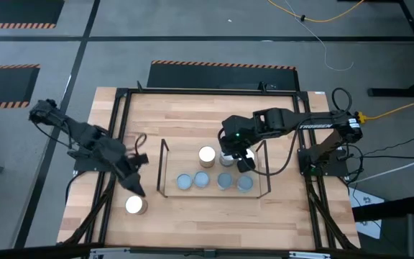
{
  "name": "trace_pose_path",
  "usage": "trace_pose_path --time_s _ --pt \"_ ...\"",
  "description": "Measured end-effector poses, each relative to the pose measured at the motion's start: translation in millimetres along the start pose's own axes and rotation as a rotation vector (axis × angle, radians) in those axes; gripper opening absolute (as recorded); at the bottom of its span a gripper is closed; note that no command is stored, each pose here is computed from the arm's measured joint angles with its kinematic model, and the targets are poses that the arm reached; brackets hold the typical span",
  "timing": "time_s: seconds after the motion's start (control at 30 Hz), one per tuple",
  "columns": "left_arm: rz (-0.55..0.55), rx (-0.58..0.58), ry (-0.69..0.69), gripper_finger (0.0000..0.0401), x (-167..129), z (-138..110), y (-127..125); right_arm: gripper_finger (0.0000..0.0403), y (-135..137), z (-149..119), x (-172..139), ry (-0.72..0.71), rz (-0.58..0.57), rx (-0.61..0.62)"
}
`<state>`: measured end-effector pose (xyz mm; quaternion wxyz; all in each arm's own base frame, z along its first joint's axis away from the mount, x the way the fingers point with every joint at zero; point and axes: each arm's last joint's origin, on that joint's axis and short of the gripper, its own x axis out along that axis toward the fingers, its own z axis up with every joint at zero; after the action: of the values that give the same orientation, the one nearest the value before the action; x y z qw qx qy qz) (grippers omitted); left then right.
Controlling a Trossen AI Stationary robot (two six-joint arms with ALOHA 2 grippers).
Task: Pick and place cans onto a shelf
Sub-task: Put the canned corns on the shelf
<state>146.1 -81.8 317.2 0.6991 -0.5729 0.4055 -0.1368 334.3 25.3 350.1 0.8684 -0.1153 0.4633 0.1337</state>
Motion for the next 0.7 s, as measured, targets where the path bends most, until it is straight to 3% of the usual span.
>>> trace_pose_path --time_s 0.13,0.3,0.53,0.7 --pt "0.077 -0.189 0.088 0.0082 21.2 -9.9 2.7 0.0078 -0.1 0.3 0.0 -0.003 -0.001 -0.041" --pt "0.203 -0.332 0.163 0.0082 49.7 -24.9 9.6 0.0078 -0.1 0.3 0.0 -0.003 0.000 -0.067" --pt "0.420 -0.367 0.242 0.0082 83.8 -46.8 28.6 0.0078 0.0 0.2 0.0 -0.003 0.000 -0.070" --pt "0.546 -0.358 0.243 0.0082 92.0 -53.8 41.3 0.0078 -0.3 0.8 0.0 -0.008 -0.001 -0.071"
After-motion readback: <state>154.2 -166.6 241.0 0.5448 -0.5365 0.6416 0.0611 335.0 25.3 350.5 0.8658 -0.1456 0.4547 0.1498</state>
